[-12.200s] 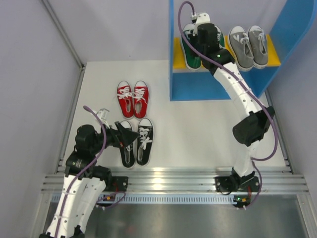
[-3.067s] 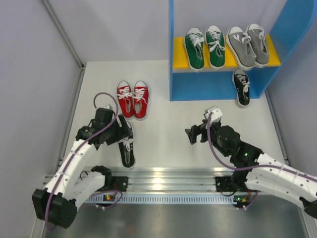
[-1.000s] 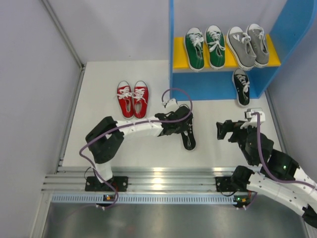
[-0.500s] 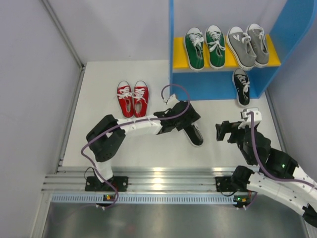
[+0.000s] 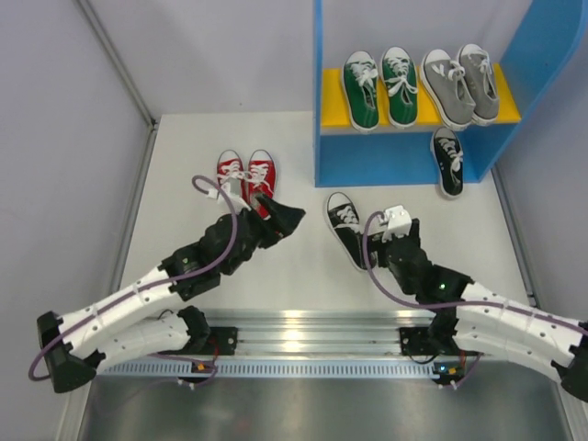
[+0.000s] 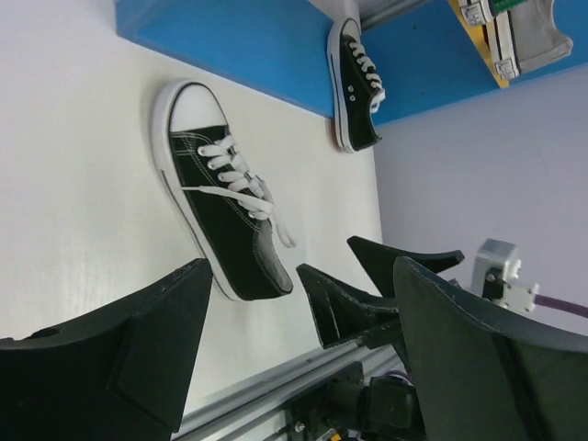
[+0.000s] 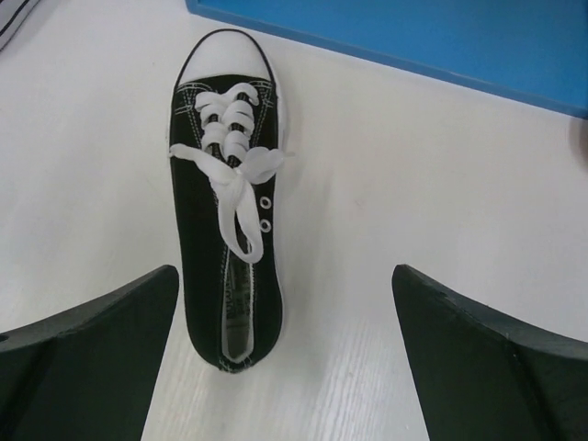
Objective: Place and organize the shoes onto the shoe shelf
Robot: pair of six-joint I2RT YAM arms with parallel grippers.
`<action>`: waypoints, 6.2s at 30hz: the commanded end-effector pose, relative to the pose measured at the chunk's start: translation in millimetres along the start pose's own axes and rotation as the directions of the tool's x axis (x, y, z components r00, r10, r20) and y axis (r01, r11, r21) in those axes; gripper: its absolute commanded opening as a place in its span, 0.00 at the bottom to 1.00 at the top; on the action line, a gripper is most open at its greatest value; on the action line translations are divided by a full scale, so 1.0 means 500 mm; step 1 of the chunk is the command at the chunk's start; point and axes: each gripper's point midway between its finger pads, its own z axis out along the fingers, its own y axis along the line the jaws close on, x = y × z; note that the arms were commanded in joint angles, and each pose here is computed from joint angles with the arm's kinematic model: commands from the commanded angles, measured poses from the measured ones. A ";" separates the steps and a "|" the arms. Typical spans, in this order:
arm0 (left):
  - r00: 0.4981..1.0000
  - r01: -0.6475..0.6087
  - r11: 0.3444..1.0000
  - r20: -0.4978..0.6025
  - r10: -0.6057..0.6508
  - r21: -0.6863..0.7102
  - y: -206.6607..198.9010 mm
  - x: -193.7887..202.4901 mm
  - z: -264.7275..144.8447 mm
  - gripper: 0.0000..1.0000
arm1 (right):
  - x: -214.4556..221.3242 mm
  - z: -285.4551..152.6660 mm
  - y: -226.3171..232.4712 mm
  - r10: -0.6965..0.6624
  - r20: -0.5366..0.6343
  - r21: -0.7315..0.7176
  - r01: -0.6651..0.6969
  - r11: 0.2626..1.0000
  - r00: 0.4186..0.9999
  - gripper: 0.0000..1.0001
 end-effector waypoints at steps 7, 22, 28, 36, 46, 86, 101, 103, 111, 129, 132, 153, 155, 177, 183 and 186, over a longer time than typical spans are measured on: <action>0.990 -0.120 0.977 0.051 0.131 -0.174 0.162 -0.019 -0.087 0.85 | -0.058 0.109 0.042 0.170 0.162 -0.265 -0.124 0.956 0.972 0.99; 0.990 -0.115 0.975 0.065 0.129 -0.190 0.210 -0.015 -0.112 0.85 | 0.008 0.141 0.075 0.073 0.131 -0.399 -0.015 0.917 0.989 0.97; 0.990 -0.115 0.972 0.061 0.130 -0.206 0.220 -0.009 -0.108 0.85 | 0.020 0.176 0.078 0.092 0.131 -0.383 -0.035 0.923 0.987 0.93; 0.989 -0.116 0.973 0.068 0.132 -0.199 0.216 -0.014 -0.112 0.85 | 0.026 0.205 0.076 0.135 0.215 -0.276 -0.073 0.958 0.967 0.84; 0.989 -0.125 0.971 0.055 0.139 -0.205 0.217 -0.011 -0.111 0.85 | 0.081 0.201 0.106 0.157 0.271 -0.186 -0.108 0.977 0.950 0.64; 0.987 -0.126 0.976 0.079 0.142 -0.179 0.219 -0.021 -0.127 0.84 | -0.153 0.154 -0.295 0.150 0.274 0.277 -0.228 0.933 0.950 0.00; 0.986 -0.126 0.978 0.086 0.142 -0.164 0.212 -0.032 -0.144 0.84 | -0.175 0.329 -0.381 0.206 0.399 0.203 -0.305 0.930 0.894 0.00; 0.986 -0.127 0.977 0.089 0.143 -0.170 0.213 -0.035 -0.147 0.84 | -0.177 0.342 -0.394 0.211 0.424 0.192 -0.315 0.929 0.881 0.00; 0.984 -0.133 0.973 0.092 0.152 -0.188 0.218 -0.037 -0.146 0.84 | -0.193 0.406 -0.449 0.214 0.440 0.191 -0.323 0.927 0.872 0.00; 0.981 -0.145 0.965 0.096 0.169 -0.221 0.221 -0.042 -0.140 0.84 | -0.164 0.509 -0.511 0.243 0.348 0.259 -0.343 0.903 0.905 0.00; 0.981 -0.145 0.964 0.093 0.169 -0.222 0.222 -0.040 -0.139 0.84 | -0.151 0.494 -0.515 0.239 0.334 0.289 -0.340 0.895 0.912 0.00; 0.985 -0.115 0.974 0.106 0.138 -0.197 0.222 -0.047 -0.161 0.83 | -0.127 0.500 -0.508 0.275 0.257 0.286 -0.344 0.894 0.927 0.41; 0.985 -0.115 0.974 0.104 0.137 -0.195 0.222 -0.046 -0.161 0.83 | -0.141 0.484 -0.505 0.261 0.284 0.280 -0.340 0.898 0.922 0.43; 0.981 -0.138 0.977 0.112 0.157 -0.164 0.207 -0.058 -0.174 0.86 | -0.196 0.201 -0.361 0.243 0.372 0.236 -0.345 0.909 0.896 0.54; 0.969 -0.176 0.964 0.137 0.205 -0.197 0.205 -0.077 -0.171 0.91 | -0.207 0.059 -0.176 0.215 0.359 0.016 -0.237 0.971 0.908 0.58; 0.965 -0.203 0.954 0.119 0.233 -0.220 0.208 -0.071 -0.159 0.92 | -0.200 0.014 -0.092 0.229 0.329 -0.112 -0.203 0.973 0.916 0.63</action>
